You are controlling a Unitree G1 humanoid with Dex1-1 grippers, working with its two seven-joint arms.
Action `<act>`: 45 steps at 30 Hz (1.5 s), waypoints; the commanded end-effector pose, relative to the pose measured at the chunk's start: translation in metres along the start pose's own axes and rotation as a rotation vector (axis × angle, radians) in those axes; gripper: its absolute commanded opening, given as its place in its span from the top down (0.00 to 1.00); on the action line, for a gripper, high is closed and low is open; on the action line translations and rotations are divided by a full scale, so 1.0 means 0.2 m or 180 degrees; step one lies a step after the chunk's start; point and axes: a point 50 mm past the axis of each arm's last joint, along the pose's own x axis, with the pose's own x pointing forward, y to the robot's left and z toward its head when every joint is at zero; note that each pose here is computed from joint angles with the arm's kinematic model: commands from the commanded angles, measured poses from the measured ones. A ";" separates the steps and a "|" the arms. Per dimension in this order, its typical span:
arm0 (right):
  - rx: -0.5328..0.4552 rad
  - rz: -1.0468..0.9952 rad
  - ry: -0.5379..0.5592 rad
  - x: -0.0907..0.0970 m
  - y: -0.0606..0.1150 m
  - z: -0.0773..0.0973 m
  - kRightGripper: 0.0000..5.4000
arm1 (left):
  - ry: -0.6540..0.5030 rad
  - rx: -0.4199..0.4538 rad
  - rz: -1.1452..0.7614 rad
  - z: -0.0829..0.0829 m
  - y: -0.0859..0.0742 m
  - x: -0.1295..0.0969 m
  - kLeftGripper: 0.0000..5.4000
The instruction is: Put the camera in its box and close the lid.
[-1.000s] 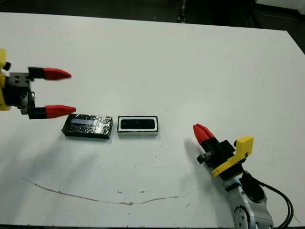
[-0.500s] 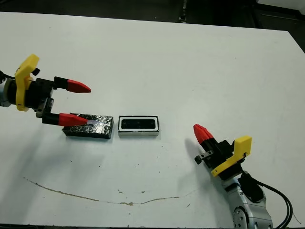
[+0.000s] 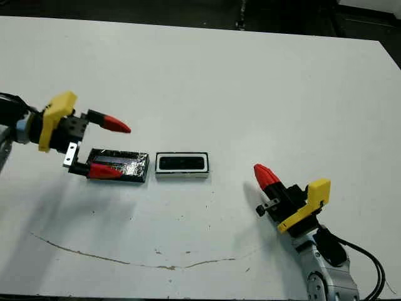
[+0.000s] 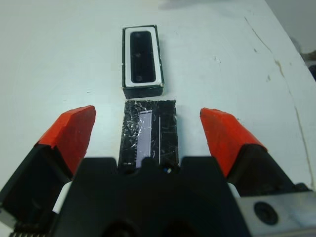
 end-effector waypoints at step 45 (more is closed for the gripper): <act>-0.0010 -0.0026 0.0086 -0.03 -0.02 0.01 1.00 | 0.0718 -0.0122 -0.0159 -0.06 -0.02 0.10 0.41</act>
